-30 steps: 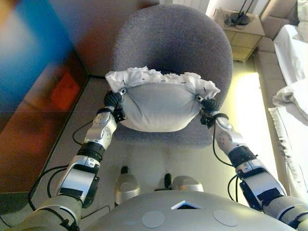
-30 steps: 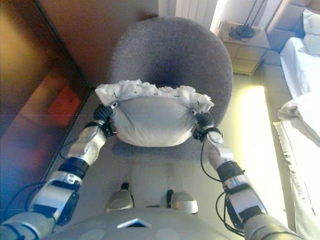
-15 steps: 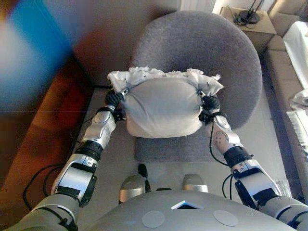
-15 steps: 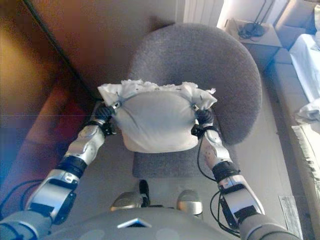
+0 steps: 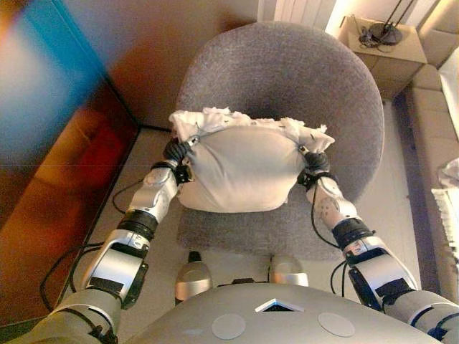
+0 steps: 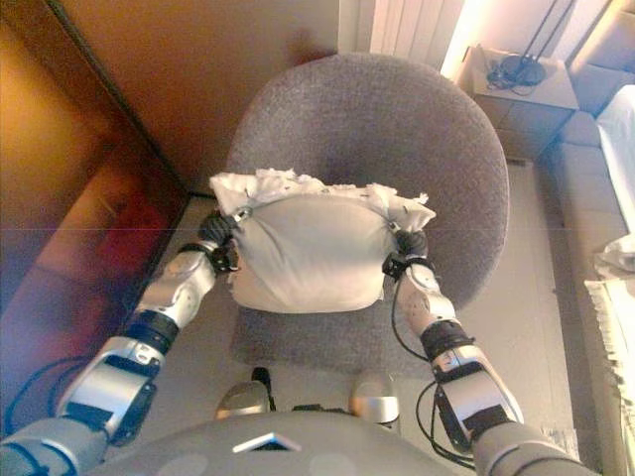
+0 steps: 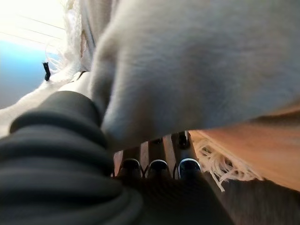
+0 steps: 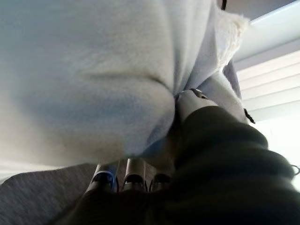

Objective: Pick up the cushion and take it to the sofa

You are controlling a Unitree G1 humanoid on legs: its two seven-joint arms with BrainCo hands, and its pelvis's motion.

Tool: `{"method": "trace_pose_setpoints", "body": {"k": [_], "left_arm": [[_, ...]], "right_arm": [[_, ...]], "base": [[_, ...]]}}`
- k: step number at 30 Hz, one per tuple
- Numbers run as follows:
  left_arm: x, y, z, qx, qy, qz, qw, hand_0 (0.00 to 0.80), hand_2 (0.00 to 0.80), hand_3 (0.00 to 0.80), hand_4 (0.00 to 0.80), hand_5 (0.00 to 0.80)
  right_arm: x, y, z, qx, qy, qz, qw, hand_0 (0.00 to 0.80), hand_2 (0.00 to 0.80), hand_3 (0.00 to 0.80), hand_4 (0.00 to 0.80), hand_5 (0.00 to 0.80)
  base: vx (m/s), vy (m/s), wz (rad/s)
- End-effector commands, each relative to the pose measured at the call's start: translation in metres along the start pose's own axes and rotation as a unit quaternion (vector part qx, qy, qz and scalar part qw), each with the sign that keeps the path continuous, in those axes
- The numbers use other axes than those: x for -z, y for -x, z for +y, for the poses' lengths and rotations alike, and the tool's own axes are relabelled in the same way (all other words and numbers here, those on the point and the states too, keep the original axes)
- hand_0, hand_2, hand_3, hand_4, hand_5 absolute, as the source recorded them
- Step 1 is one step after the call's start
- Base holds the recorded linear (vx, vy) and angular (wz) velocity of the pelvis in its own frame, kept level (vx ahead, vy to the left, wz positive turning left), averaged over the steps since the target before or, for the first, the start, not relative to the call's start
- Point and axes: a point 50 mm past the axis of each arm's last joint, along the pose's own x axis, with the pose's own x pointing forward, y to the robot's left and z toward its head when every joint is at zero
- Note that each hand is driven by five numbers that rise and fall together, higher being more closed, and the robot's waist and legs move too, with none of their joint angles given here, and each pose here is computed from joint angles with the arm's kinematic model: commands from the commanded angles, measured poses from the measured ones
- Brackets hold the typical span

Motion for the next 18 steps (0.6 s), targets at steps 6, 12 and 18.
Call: {"method": "trace_pose_setpoints", "body": {"k": [6, 12, 18], "left_arm": [[-0.072, -0.009, -0.028, 0.050, 0.019, -0.129, 0.990, 0.800, 0.800, 0.800, 0.800, 0.800], [-0.107, -0.023, -0.046, 0.028, 0.056, -0.152, 0.986, 0.800, 0.800, 0.800, 0.800, 0.800], [-0.126, -0.024, -0.062, 0.021, 0.051, -0.183, 0.982, 0.800, 0.800, 0.800, 0.800, 0.800]], "right_arm": [[-0.097, -0.008, 0.034, -0.033, 0.031, -0.142, 0.989, 0.800, 0.800, 0.800, 0.800, 0.800], [-0.156, -0.009, 0.082, -0.037, 0.035, -0.196, 0.979, 0.800, 0.800, 0.800, 0.800, 0.800], [-0.176, -0.009, 0.090, -0.029, 0.072, -0.228, 0.971, 0.800, 0.800, 0.800, 0.800, 0.800]], "base": [[-0.050, -0.066, 0.08], [-0.233, -0.009, 0.12], [-0.148, 0.014, 0.11]]}}
